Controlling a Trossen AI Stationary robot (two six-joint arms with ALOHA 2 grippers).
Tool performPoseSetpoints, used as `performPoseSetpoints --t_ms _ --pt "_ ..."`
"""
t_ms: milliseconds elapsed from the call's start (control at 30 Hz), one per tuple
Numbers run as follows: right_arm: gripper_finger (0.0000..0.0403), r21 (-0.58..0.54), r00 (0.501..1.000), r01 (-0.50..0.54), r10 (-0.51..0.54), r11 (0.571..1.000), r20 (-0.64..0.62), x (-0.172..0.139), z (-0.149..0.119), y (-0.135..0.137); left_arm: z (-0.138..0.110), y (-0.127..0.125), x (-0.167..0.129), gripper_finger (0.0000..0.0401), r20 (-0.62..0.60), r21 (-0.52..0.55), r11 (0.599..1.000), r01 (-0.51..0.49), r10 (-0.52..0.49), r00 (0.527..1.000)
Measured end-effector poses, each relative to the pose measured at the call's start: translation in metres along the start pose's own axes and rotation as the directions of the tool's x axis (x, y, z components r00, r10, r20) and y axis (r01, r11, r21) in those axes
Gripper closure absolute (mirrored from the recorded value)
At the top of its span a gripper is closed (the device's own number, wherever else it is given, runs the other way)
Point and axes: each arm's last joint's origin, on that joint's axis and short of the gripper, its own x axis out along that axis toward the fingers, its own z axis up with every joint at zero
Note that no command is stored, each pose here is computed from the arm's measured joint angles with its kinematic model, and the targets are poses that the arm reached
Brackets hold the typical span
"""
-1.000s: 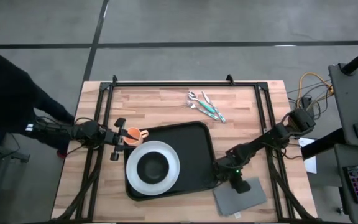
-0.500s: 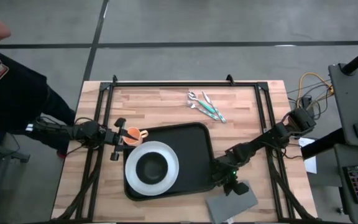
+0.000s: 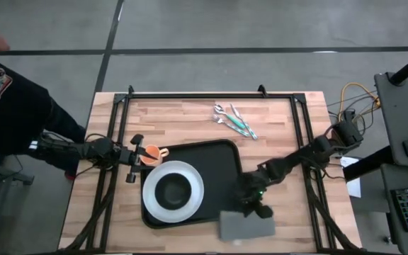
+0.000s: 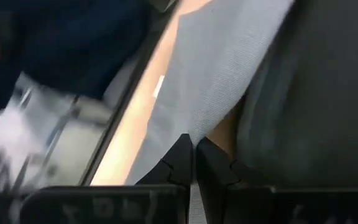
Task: Set up tray
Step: Put the gray napkin on the black tray to the right of the white plate
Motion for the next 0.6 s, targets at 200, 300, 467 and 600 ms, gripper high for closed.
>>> performPoseSetpoints --t_ms 200,300,467,600 --pt "0.0394 0.114 0.981 0.108 -0.125 0.988 0.151 -0.008 0.014 -0.011 0.000 0.000 0.000 0.0285 -0.005 0.000 1.000 0.001 -0.001 1.000" --pt "0.0394 0.135 0.970 0.131 -0.156 0.982 0.188 -0.010 0.017 -0.012 0.000 0.000 0.000 0.0285 -0.006 0.000 1.000 0.002 -0.002 1.000" --pt "0.0394 0.174 0.943 0.203 -0.240 0.964 0.231 -0.015 0.020 -0.012 -0.001 0.000 0.000 0.0285 -0.006 0.000 1.000 0.002 -0.002 1.000" --pt "0.0394 0.218 0.918 0.247 -0.300 0.944 0.260 -0.020 0.022 -0.010 -0.001 0.000 0.000 0.0285 -0.006 0.000 1.000 0.001 -0.001 1.000"
